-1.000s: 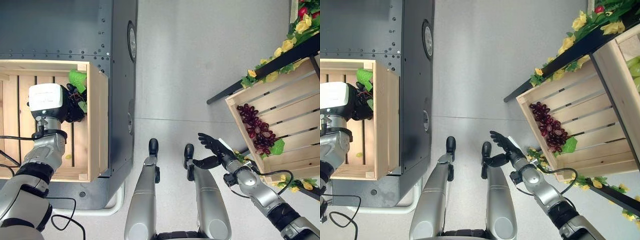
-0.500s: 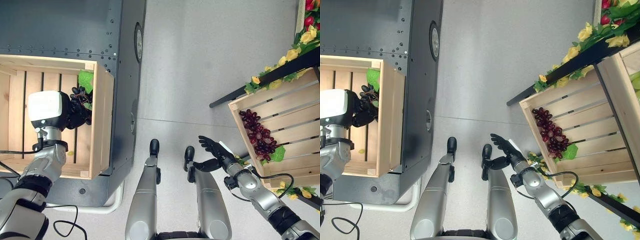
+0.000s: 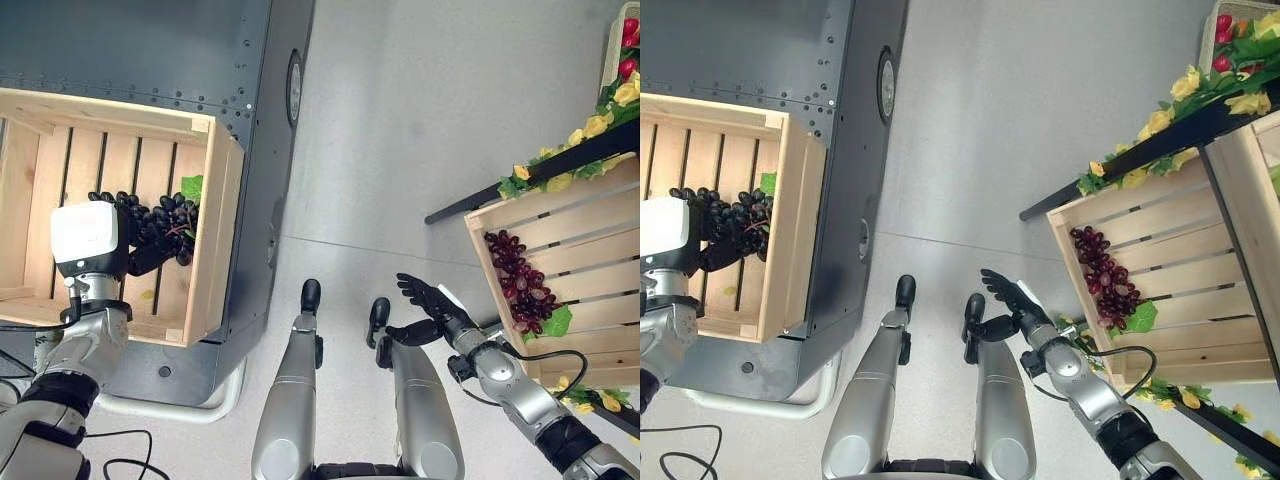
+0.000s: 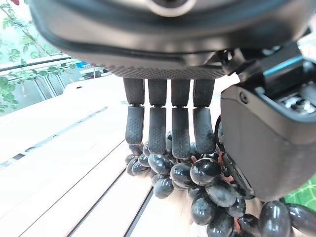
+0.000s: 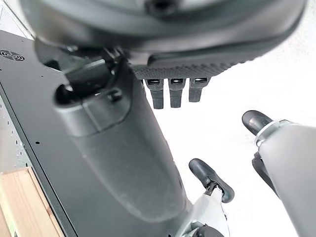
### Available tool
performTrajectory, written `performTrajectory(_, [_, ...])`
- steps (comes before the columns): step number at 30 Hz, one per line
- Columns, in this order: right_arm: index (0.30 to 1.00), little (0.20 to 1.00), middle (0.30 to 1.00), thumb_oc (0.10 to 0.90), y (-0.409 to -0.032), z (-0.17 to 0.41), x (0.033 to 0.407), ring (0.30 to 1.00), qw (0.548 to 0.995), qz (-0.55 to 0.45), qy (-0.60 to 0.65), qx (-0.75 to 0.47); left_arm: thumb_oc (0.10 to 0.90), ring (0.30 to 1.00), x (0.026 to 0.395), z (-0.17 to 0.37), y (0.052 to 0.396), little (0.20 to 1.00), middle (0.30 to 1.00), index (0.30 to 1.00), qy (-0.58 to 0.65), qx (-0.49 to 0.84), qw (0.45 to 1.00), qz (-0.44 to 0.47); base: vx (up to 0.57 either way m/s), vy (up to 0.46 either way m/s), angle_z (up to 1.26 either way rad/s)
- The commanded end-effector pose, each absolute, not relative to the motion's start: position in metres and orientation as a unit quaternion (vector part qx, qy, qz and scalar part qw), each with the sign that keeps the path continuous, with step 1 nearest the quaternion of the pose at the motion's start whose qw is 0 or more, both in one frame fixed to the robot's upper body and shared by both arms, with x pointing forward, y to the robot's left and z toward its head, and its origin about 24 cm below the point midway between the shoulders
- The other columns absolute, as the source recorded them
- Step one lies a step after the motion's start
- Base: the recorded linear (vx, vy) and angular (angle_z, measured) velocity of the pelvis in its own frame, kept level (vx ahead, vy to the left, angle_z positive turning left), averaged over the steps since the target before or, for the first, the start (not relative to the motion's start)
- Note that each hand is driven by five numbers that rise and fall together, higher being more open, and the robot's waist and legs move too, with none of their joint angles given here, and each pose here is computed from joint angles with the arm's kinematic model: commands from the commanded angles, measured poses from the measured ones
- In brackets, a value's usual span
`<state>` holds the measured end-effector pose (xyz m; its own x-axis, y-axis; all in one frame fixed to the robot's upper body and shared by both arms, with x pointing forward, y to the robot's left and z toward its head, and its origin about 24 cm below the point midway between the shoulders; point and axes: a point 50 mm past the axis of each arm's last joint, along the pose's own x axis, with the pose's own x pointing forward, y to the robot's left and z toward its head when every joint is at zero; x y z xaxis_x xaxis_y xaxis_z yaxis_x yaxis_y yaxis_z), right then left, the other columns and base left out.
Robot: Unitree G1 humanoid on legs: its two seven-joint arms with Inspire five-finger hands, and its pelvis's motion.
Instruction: Pick up the fruits from the basket on one side to the basket on the other side
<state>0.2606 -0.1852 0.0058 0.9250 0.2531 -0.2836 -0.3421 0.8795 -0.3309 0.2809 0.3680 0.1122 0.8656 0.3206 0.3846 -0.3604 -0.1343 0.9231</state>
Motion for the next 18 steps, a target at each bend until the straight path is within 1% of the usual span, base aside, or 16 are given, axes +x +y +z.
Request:
performTrajectory(1, [0.900,0.900,0.900,0.800,-0.1707,0.0221,0.2527,0.900,0.973,0.158,0.043,-0.161,0.400,0.300,0.2717,0.1644,0.3945,0.300,0.300,0.300,-0.060,0.701,0.612,0.362,0.00,0.000,0.00])
performTrajectory(5, [0.900,0.900,0.900,0.800,-0.1706,0.0208,0.2522,0.900,0.974,0.158,0.047,-0.158,0.400,0.300,0.2691,0.1592,0.3958,0.300,0.300,0.300,-0.049,0.705,0.612,0.355,0.01,-0.012,0.05])
performTrajectory(6, [0.900,0.900,0.900,0.800,-0.1702,0.0206,0.2523,0.900,0.973,0.158,0.047,-0.158,0.414,0.321,0.2688,0.1589,0.3960,0.321,0.321,0.321,-0.047,0.704,0.612,0.356,0.02,-0.010,0.09])
performTrajectory(7, [0.900,0.900,0.900,0.800,-0.1701,0.0205,0.2523,0.900,0.973,0.159,0.047,-0.158,0.455,0.382,0.2685,0.1590,0.3963,0.382,0.382,0.382,-0.047,0.704,0.612,0.357,0.01,-0.013,0.06])
performTrajectory(8, [0.900,0.900,0.900,0.800,-0.1693,0.0193,0.2520,0.900,0.973,0.160,0.050,-0.156,0.800,0.900,0.2673,0.1591,0.3977,0.900,0.900,0.900,-0.043,0.704,0.612,0.357,0.00,0.000,0.00])
performTrajectory(18, [0.900,0.900,0.900,0.800,-0.1676,0.0185,0.2515,0.900,0.973,0.163,0.051,-0.157,0.800,0.900,0.2644,0.1595,0.4029,0.900,0.900,0.900,-0.026,0.713,0.602,0.358,0.00,0.000,0.00])
